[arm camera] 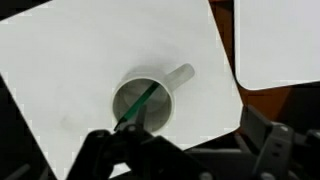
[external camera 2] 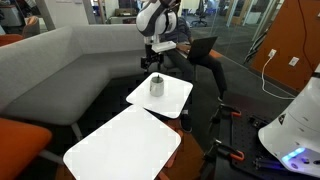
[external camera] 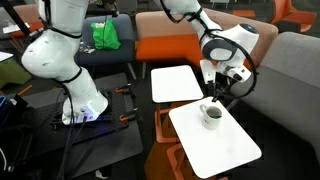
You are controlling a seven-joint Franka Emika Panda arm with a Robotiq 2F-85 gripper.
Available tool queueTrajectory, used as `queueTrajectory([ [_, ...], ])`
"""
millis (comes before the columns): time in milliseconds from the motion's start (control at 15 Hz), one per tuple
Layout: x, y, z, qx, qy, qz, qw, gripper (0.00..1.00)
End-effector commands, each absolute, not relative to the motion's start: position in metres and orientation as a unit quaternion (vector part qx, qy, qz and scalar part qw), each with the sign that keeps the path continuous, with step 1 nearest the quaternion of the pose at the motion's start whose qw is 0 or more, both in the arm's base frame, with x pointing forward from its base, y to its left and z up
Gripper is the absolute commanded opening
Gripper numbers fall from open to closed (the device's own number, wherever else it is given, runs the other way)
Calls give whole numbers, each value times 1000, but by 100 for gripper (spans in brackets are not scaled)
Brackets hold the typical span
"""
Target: Pick up the white cup from the table and move it to the left.
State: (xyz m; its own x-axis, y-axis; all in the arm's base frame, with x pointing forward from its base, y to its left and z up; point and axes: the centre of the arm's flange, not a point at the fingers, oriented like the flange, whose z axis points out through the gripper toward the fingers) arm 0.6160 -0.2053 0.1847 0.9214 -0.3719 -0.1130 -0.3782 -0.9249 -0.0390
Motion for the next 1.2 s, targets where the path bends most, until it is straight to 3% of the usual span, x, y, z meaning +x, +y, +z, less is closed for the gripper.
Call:
queueTrajectory([
  [0,641,-214,158,-969,243,32,19,100],
  [600,684,-234,102,-958,281,56,28,100],
  [1133,680,-228,99,-948,313,51,22,100],
])
